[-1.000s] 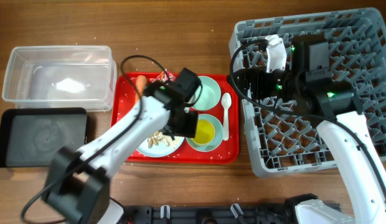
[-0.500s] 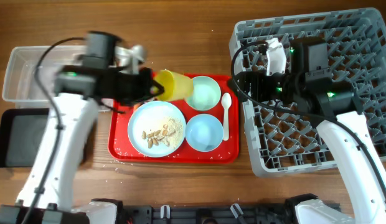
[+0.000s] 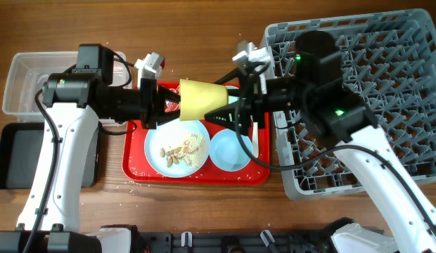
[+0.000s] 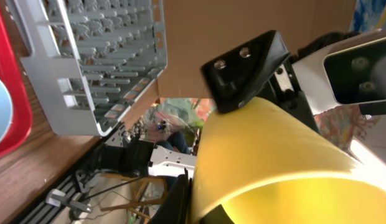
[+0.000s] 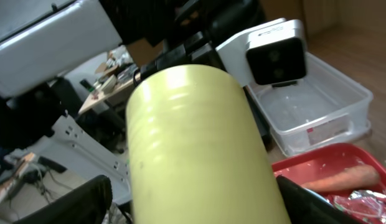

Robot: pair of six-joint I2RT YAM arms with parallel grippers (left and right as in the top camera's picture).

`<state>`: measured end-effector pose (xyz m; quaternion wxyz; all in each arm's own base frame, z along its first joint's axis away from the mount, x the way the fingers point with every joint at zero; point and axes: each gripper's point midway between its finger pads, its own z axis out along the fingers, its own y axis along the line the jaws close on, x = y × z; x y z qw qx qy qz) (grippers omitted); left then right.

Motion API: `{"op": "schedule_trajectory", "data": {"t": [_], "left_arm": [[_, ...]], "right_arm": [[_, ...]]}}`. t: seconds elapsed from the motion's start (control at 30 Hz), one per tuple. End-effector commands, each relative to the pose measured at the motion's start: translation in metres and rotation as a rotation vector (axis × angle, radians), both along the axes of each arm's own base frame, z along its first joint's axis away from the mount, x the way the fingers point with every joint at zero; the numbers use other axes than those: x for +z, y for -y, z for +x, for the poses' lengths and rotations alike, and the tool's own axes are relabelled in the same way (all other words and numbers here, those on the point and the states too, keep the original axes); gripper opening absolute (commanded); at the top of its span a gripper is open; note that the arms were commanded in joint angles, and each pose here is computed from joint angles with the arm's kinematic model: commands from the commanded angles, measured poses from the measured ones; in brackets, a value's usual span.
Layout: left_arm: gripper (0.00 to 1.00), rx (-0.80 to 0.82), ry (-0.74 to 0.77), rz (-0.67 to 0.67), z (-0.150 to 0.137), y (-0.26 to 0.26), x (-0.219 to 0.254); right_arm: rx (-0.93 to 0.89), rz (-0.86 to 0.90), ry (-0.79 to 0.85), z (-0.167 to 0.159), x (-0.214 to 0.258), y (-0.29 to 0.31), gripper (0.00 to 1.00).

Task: Sort waste into correct bins and load items into the dishwasher rack
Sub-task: 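Hand the yellow cup from the left gripper to the right gripper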

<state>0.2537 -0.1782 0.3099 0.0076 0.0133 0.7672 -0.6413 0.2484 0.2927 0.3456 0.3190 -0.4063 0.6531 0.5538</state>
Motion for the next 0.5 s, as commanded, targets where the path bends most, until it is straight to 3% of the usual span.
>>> {"op": "schedule_trajectory", "data": {"t": [0.0,0.07,0.1,0.13,0.17,0.27,0.37,0.47], "left_arm": [[0.04,-0.030,0.032,-0.034,-0.003,0.006,0.006],[0.06,-0.027,0.041,-0.034,-0.001,0.006,0.006],[0.29,-0.027,0.049,-0.032,0.000,0.006,0.006],[0.75,-0.027,0.065,-0.030,0.001,0.006,0.006],[1.00,-0.025,0.085,-0.023,0.004,0.006,0.005],[1.00,0.008,0.138,0.129,0.016,0.000,-0.019],[1.00,0.053,0.140,0.321,0.025,-0.013,-0.049],[1.00,0.056,0.141,0.338,0.026,-0.015,-0.052]], "right_arm": [[0.039,0.001,-0.017,-0.004,-0.002,-0.009,0.60],[0.018,-0.001,-0.001,-0.001,0.000,-0.008,0.49],[-0.005,-0.007,0.005,0.002,0.000,-0.006,0.49],[-0.053,-0.019,0.015,0.008,0.002,0.000,0.48],[-0.138,-0.049,0.013,0.018,0.000,0.012,0.48],[-0.431,-0.172,-0.026,0.048,-0.012,0.063,0.48],[-0.963,-0.417,-0.157,0.080,-0.047,0.167,0.48],[-1.289,-0.676,-0.430,0.066,-0.107,0.230,0.48]]}}
